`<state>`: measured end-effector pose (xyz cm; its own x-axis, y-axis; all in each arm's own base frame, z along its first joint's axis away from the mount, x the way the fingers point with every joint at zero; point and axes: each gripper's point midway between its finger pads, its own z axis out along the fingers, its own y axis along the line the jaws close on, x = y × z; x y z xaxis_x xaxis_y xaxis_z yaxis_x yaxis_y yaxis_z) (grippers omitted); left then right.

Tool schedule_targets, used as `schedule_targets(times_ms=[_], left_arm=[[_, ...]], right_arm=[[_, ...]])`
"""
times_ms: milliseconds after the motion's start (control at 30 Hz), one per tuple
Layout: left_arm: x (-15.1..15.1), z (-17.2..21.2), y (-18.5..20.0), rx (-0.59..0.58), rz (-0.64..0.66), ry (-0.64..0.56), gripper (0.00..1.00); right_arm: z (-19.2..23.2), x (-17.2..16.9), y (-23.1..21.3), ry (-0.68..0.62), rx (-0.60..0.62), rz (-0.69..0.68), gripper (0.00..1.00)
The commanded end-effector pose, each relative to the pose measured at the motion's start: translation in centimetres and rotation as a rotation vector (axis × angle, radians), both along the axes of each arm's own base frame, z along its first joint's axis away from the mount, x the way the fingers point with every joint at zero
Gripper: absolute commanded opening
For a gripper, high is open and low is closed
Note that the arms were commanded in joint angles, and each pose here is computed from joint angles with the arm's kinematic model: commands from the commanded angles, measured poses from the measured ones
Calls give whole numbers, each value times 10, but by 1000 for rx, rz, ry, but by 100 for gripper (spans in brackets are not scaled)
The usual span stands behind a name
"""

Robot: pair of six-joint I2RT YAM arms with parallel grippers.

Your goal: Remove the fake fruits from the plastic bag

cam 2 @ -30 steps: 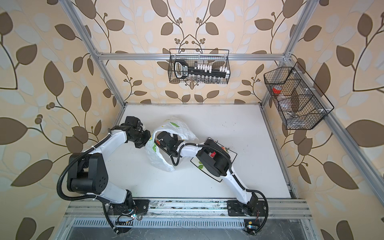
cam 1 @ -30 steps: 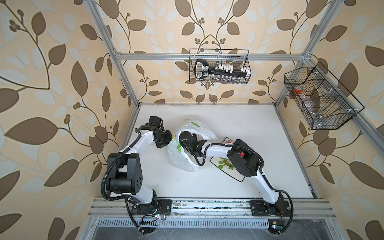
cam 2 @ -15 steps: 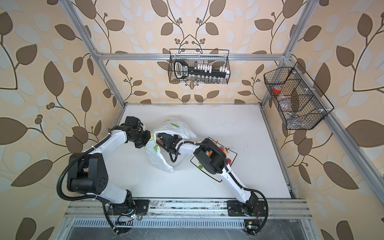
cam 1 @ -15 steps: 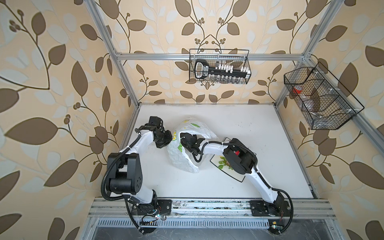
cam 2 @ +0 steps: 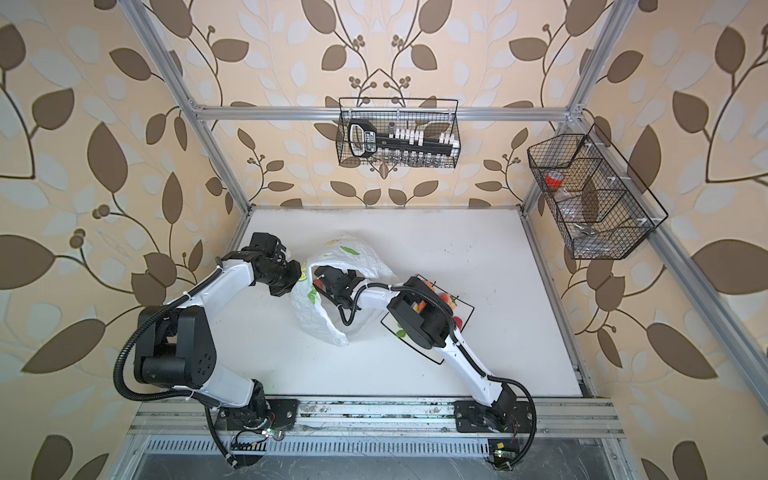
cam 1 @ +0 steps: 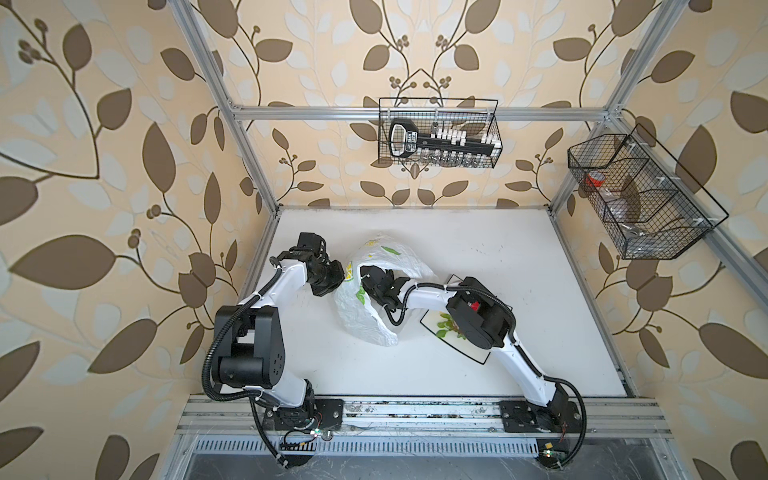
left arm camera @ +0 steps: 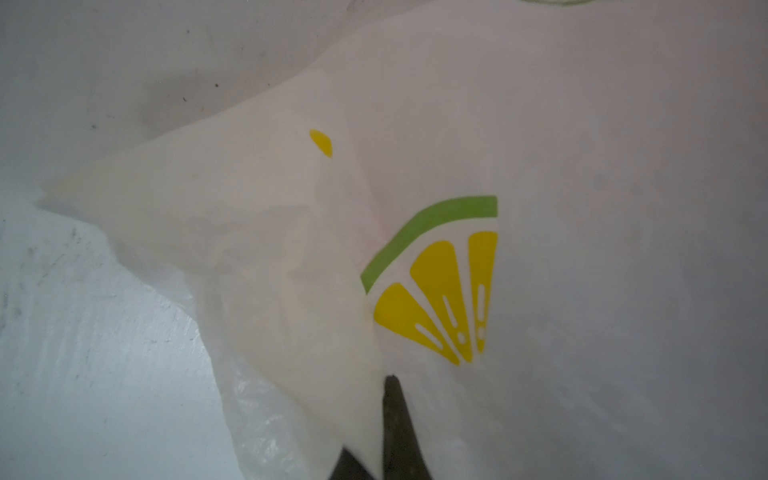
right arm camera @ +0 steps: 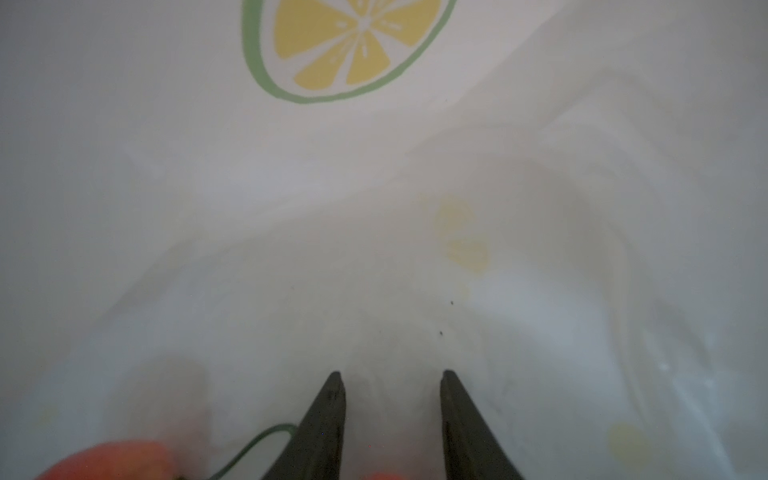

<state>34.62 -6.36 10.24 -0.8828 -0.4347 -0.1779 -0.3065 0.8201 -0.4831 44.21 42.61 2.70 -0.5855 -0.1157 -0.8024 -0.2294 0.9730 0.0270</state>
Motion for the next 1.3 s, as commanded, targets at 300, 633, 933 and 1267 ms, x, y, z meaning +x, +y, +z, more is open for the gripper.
schedule_targets(times_ms=[300,633,933,1267], left_arm=[[19,13,10,11,95,-71,0],[24,17,14,6,154,-105,0],[26,12,13,2,146,-106,0],[27,11,9,-18,134,-105,0]], right_arm=[[86,-43,-6,-20,159,139,30],[81,-103,-20,107,192,306,31],[93,-144,-52,108,119,350,33],[112,-202,-119,123,118,345,34]])
